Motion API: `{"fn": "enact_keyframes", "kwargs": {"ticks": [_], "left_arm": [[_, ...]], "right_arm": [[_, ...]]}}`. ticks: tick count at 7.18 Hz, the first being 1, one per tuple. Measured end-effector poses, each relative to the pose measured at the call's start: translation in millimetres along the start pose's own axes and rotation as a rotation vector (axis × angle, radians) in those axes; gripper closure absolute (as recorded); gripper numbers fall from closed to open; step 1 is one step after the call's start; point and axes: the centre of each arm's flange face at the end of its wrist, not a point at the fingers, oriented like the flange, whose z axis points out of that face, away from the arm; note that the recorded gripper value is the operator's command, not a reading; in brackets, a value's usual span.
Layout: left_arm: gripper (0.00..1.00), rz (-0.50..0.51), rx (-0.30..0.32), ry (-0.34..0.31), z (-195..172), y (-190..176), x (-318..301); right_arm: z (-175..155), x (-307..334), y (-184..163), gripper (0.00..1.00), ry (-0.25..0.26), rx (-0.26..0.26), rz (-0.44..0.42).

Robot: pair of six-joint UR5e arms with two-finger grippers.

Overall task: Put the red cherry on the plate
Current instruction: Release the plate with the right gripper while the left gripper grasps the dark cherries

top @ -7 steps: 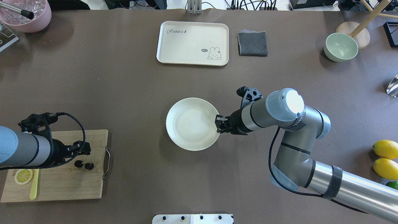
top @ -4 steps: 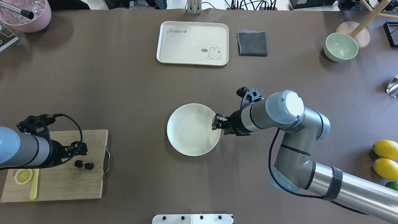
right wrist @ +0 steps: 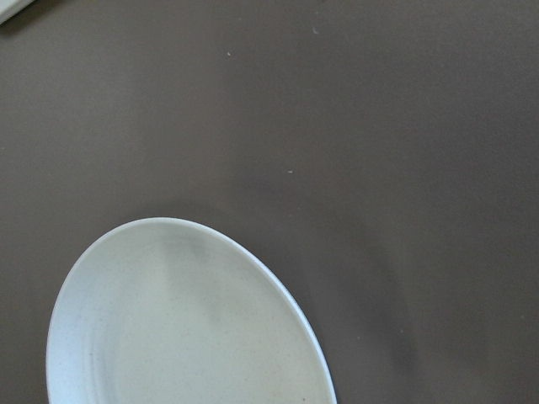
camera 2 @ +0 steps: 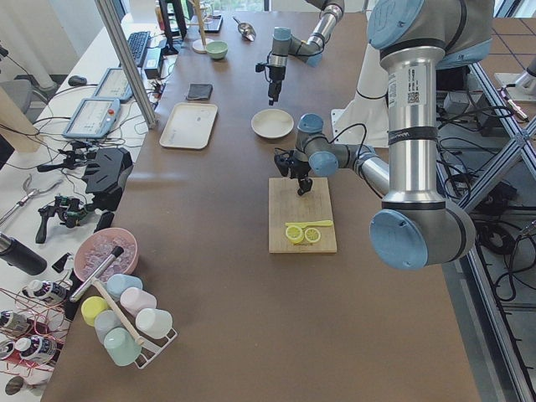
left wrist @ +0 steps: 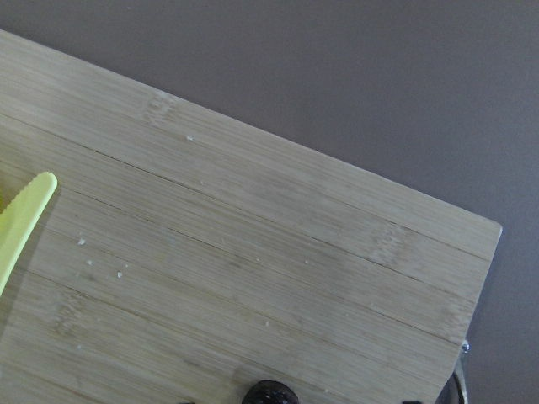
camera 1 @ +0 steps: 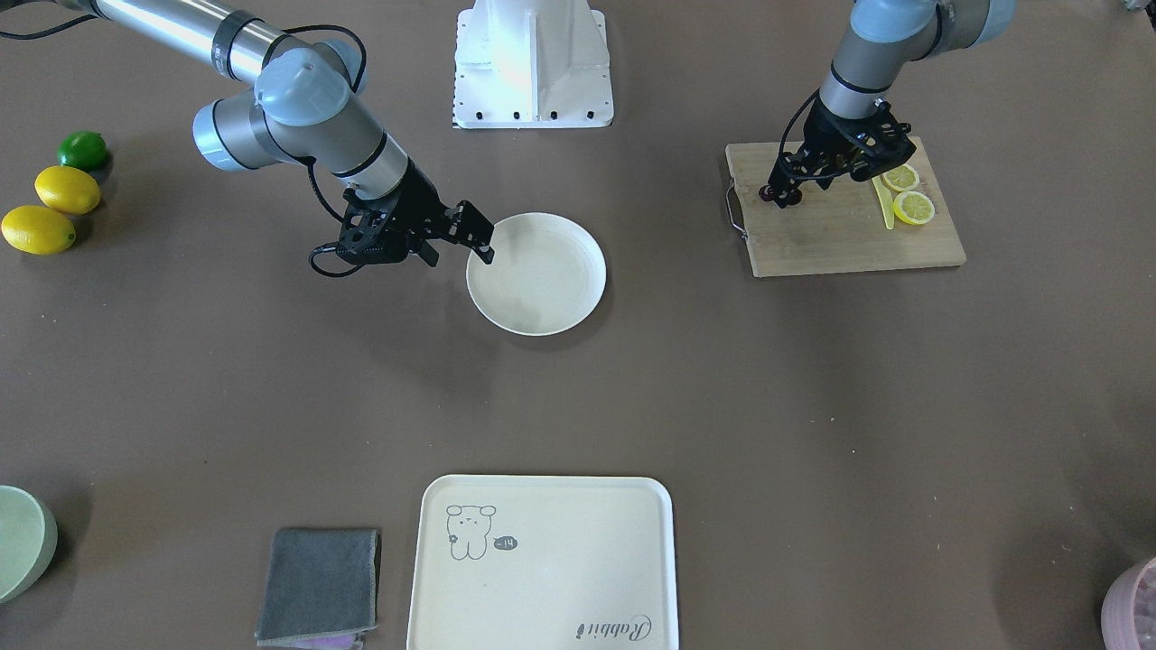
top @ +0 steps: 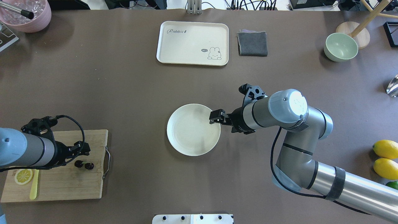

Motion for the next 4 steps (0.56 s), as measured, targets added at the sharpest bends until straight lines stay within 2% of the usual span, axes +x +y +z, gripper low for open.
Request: {"fn": "enact_keyframes", "kwargs": {"ticks": [1,4], "left_arm": [[0.17,-0.024,-0.001,0.008,5.0,-1.4,-2.7],[0.46,-0.062,-0.011,0.013,9.0,3.7,-3.5]], "right_arm": [[-1.6,-0.8,-0.3,0.0,-0.003,0.006,0.0],[-3.2,-1.1,-0.2,0.0,-0.006,0.01,-0.001]]}}
